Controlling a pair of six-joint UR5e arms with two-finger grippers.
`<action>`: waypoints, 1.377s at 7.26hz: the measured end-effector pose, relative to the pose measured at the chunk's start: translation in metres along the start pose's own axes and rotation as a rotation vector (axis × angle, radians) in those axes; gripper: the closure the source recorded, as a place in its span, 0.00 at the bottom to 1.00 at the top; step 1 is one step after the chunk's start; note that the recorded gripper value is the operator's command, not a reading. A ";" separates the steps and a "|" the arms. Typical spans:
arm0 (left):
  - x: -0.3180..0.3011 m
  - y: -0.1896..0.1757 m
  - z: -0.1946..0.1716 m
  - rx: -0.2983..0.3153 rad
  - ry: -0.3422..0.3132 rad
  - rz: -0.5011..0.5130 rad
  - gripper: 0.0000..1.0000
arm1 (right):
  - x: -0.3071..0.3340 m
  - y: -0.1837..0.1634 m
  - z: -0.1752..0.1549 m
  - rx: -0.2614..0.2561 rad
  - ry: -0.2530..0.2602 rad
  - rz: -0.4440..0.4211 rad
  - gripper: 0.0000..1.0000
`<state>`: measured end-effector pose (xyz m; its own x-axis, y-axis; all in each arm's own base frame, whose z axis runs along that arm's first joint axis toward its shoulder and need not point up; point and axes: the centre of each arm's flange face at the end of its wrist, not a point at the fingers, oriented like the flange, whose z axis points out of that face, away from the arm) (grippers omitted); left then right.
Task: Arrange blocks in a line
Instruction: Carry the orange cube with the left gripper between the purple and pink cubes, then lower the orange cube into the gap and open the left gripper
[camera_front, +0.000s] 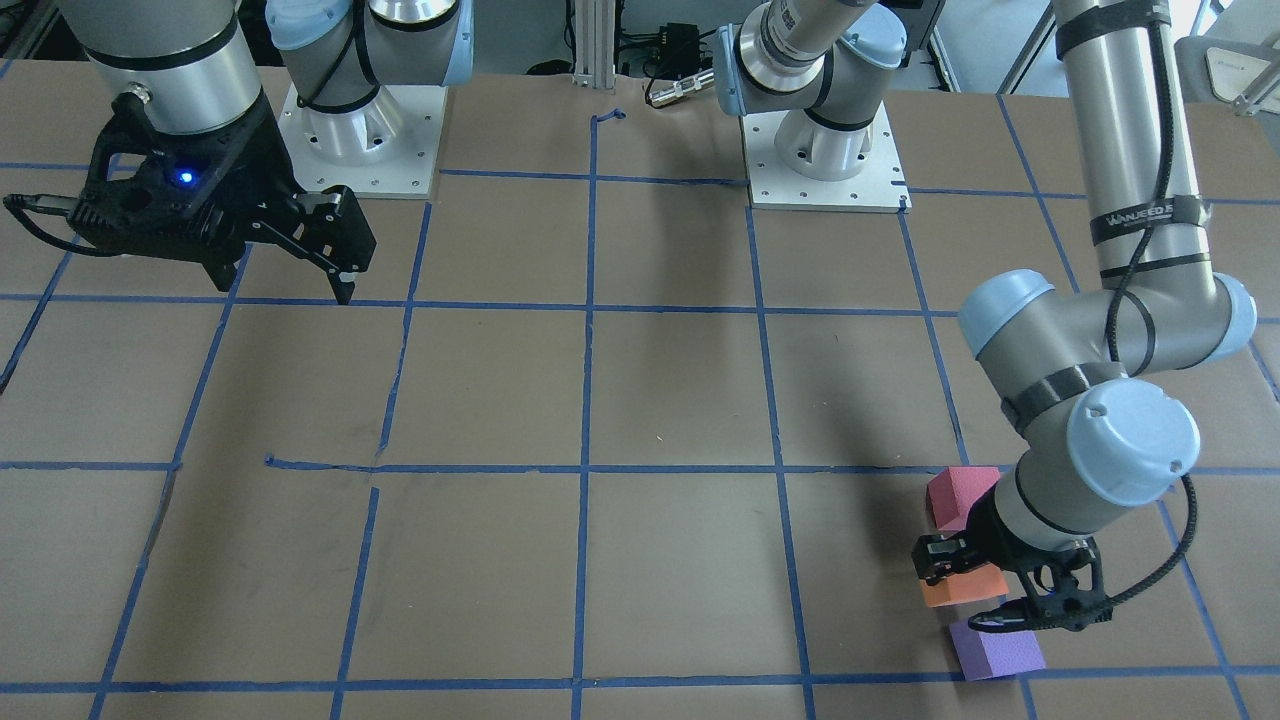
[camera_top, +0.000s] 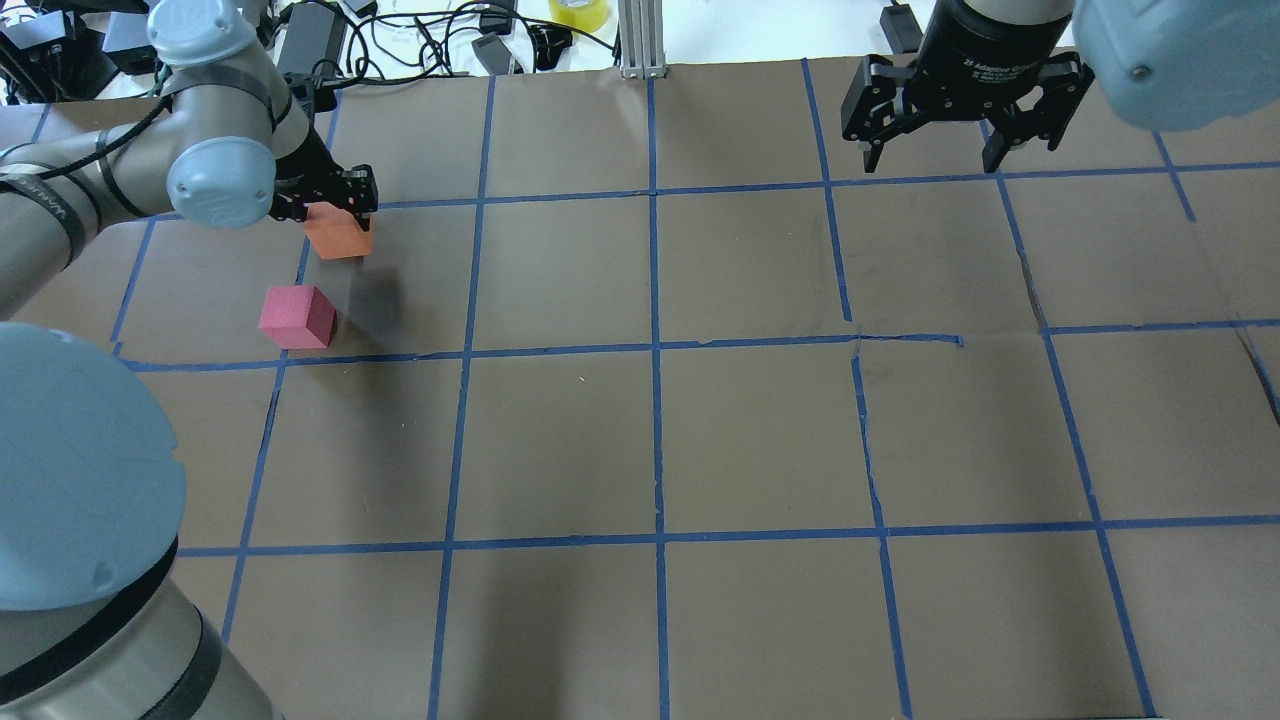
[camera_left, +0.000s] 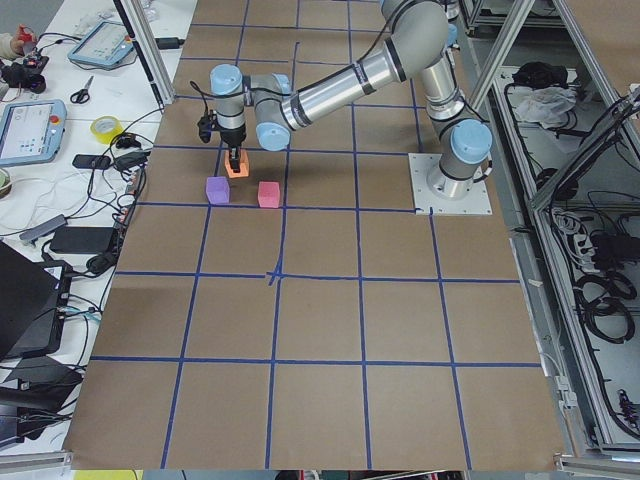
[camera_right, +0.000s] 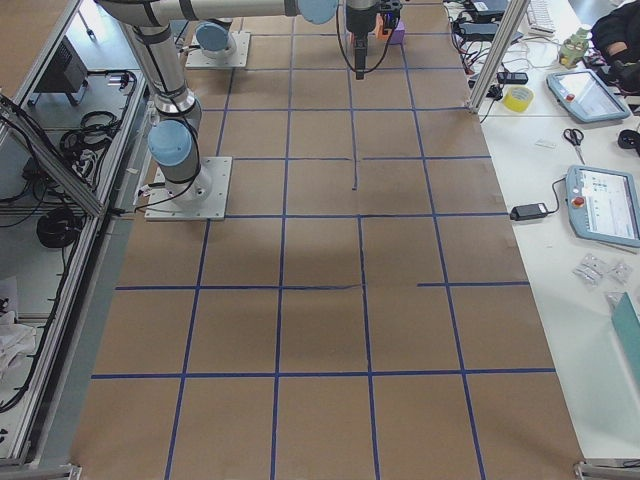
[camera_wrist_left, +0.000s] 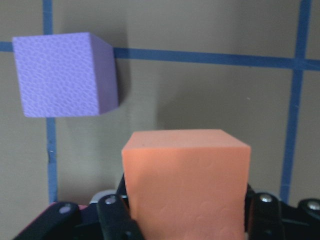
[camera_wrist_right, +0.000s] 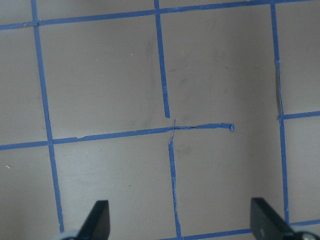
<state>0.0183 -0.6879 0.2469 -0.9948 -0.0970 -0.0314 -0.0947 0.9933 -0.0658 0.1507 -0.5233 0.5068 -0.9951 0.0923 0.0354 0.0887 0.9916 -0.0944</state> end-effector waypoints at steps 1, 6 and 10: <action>-0.011 0.000 0.003 -0.010 0.010 0.003 0.55 | 0.000 0.000 0.000 0.000 0.000 0.000 0.00; -0.031 -0.006 0.021 -0.033 -0.020 0.100 0.55 | 0.000 0.001 0.002 -0.005 -0.001 0.000 0.00; -0.043 -0.006 0.033 -0.050 -0.022 0.102 0.55 | 0.000 0.001 0.002 -0.005 -0.002 0.001 0.00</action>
<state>0.0626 -0.6920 0.2156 -0.9983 0.0043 -0.0575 0.0049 0.9999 -0.0115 0.1509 -0.5227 0.5042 -0.9951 0.0934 0.0336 0.0901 0.9919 -0.0891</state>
